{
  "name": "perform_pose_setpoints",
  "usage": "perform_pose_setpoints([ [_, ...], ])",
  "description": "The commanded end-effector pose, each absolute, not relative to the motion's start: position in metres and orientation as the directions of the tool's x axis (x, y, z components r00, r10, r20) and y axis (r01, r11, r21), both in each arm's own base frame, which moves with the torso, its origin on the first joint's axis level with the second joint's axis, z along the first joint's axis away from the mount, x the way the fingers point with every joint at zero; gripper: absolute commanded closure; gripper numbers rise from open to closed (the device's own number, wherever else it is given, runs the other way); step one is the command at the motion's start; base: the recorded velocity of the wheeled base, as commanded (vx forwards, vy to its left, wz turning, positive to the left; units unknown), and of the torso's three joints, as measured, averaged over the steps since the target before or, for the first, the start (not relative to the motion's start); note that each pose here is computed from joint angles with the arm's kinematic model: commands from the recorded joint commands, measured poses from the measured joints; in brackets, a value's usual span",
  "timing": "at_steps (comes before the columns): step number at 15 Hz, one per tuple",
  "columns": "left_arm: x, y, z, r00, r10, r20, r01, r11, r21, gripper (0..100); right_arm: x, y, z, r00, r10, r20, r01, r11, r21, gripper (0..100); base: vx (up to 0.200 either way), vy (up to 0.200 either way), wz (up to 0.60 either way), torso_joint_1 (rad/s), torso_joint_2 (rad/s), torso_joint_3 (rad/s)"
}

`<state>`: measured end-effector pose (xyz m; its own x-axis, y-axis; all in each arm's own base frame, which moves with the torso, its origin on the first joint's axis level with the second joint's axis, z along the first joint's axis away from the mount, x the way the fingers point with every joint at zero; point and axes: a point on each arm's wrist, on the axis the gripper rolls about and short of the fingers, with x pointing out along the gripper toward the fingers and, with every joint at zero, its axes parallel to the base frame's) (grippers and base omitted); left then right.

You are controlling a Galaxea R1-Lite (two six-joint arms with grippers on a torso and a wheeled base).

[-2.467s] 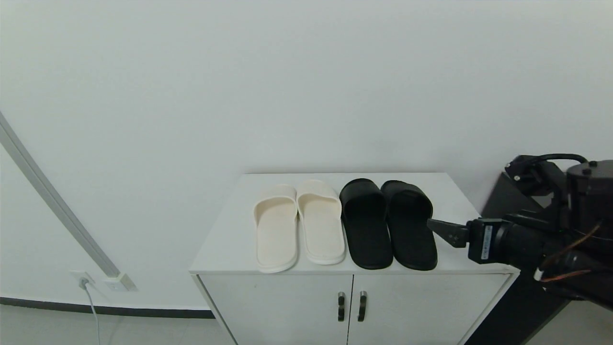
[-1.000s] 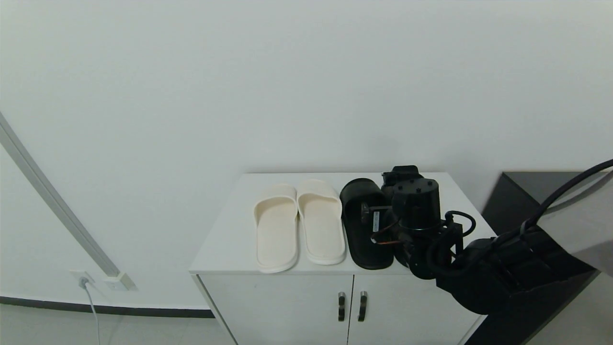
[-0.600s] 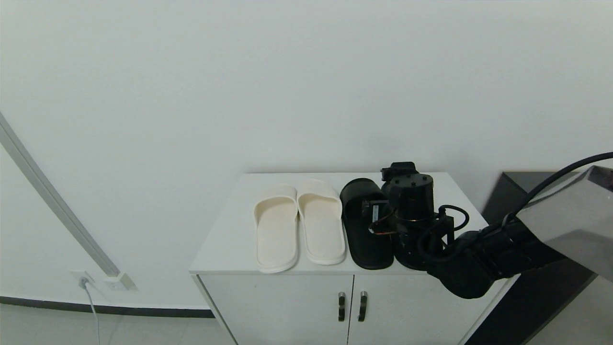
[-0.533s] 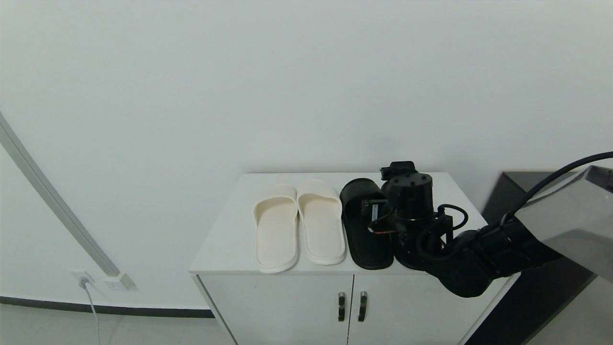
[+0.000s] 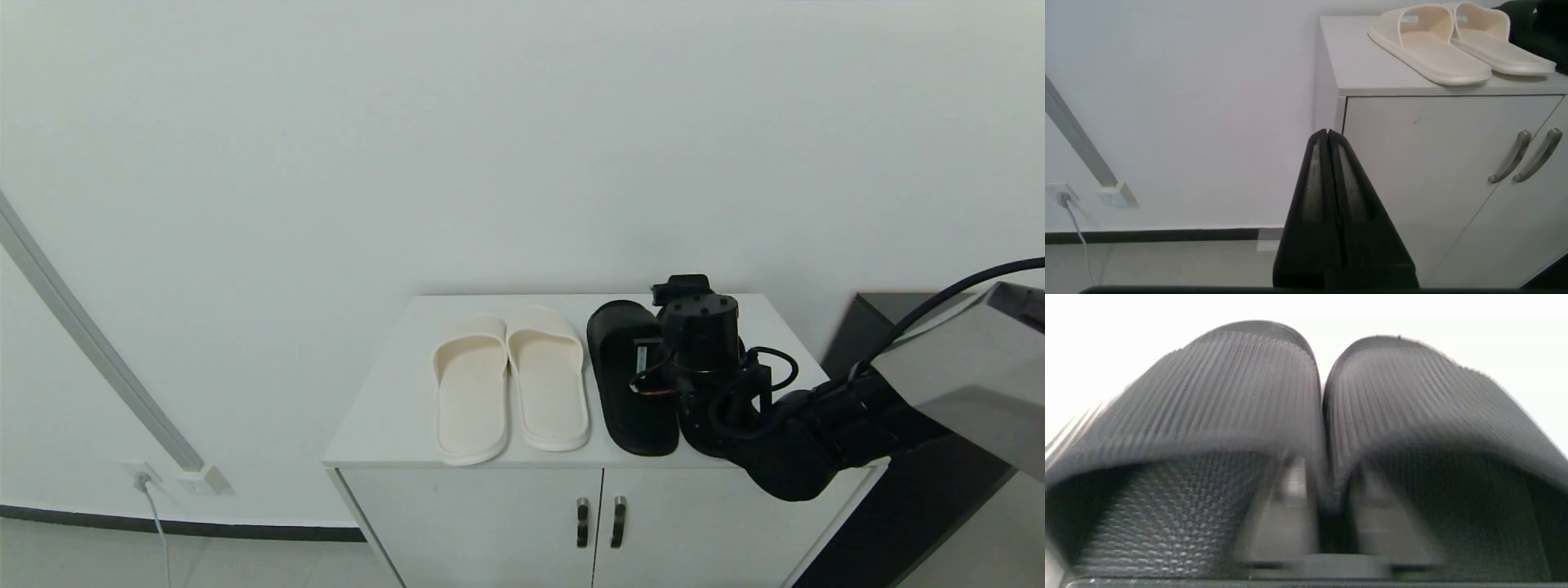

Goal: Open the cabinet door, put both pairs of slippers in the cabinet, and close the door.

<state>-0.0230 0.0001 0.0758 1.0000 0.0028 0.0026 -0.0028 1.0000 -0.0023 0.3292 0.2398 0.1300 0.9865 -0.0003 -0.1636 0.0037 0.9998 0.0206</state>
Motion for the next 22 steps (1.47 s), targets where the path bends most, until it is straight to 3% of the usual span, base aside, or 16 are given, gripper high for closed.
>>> perform_pose_setpoints([
  [1, -0.023, 0.0, 0.075, 1.0, 0.003, 0.0, -0.003, 1.0, -0.002, 100, 0.325, 0.237, 0.142, 0.99, 0.003, -0.143, 0.002, 0.999, 0.035, 100, 0.0, 0.0, 0.0, 0.0, 0.0, 0.0],
  [6, -0.023, 0.0, 0.075, 1.0, 0.003, 0.0, -0.003, 1.0, -0.002, 100, 0.292, 0.217, 0.174, 0.991, 0.066, -0.113, -0.062, 0.997, 0.036, 100, 0.0, 0.0, 0.0, 0.0, 0.0, 0.0],
  [9, -0.023, 0.0, 0.075, 1.0, 0.003, 0.0, -0.003, 1.0, -0.002, 100, 0.247, 0.201, 0.191, 0.968, 0.227, -0.107, -0.226, 0.974, 0.023, 100, 0.0, 0.0, 0.0, 0.0, 0.0, 0.0],
  [14, -0.023, 0.0, 0.076, 1.0, 0.003, 0.002, -0.003, 1.0, -0.002, 100, 0.182, 0.172, 0.206, 0.823, 0.547, -0.152, -0.552, 0.834, 0.014, 100, 0.0, 0.0, 0.0, 0.0, 0.0, 0.0],
  [22, -0.023, 0.0, 0.075, 1.0, 0.003, 0.0, -0.003, 1.0, -0.002, 100, 0.17, 0.174, 0.21, 0.785, 0.592, -0.181, -0.6, 0.8, 0.012, 100, 0.0, 0.0, 0.0, 0.0, 0.0, 0.0],
])
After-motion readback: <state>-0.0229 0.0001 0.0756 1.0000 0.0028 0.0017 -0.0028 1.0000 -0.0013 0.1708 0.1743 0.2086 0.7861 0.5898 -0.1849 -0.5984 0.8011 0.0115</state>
